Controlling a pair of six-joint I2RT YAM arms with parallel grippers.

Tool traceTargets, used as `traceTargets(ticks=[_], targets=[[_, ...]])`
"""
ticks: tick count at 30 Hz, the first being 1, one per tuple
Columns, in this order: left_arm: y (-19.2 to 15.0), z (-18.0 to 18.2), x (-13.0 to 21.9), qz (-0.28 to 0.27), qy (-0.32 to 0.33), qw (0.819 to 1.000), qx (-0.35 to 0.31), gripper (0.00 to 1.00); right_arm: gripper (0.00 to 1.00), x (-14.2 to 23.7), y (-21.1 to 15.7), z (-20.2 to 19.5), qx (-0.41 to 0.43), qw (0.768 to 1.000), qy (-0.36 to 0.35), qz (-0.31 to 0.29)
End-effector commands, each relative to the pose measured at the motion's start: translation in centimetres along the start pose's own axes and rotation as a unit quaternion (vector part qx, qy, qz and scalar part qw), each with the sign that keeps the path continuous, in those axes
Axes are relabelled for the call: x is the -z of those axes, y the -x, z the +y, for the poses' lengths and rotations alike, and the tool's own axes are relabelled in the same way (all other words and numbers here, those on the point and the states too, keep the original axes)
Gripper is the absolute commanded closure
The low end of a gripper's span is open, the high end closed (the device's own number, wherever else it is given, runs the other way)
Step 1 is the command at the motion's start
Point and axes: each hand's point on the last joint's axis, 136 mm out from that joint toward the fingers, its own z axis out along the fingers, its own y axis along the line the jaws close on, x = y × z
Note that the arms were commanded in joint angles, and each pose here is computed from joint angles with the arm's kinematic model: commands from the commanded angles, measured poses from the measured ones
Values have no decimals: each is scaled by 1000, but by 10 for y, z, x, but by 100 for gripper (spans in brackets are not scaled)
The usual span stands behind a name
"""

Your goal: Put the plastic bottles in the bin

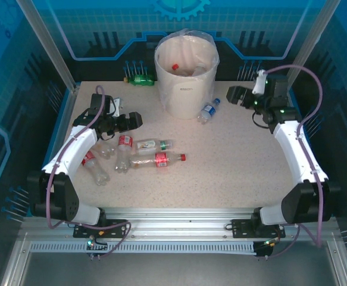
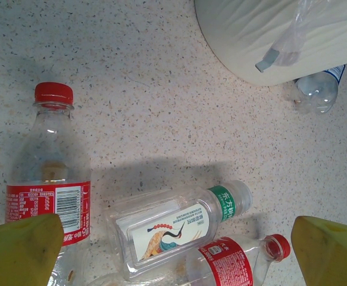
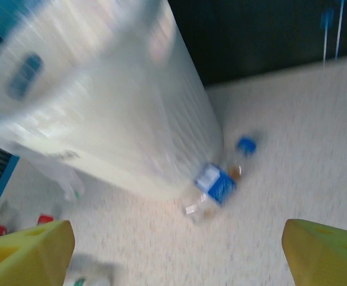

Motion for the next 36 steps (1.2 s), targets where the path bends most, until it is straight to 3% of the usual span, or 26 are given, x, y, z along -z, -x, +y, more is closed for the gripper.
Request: traceTargets(ticks=[1, 3, 10, 19, 36], targets=[[-8, 1, -2, 17, -8, 1000, 0, 1, 13, -19, -17, 1, -85, 993, 72, 22], [-8, 2, -3, 18, -7, 1000, 0, 1, 18, -35, -32, -9, -121, 990, 68, 37], [-8, 3, -2, 16, -2, 1000, -3, 1, 21, -98, -68, -29, -212, 973, 53, 73], [-8, 3, -1, 15, -3, 1000, -4, 1, 17, -168, -102, -33, -262, 957, 55, 109], [-8, 8, -3, 17, 12, 1000, -9, 1, 13, -229, -131, -36, -297, 944, 56, 134]])
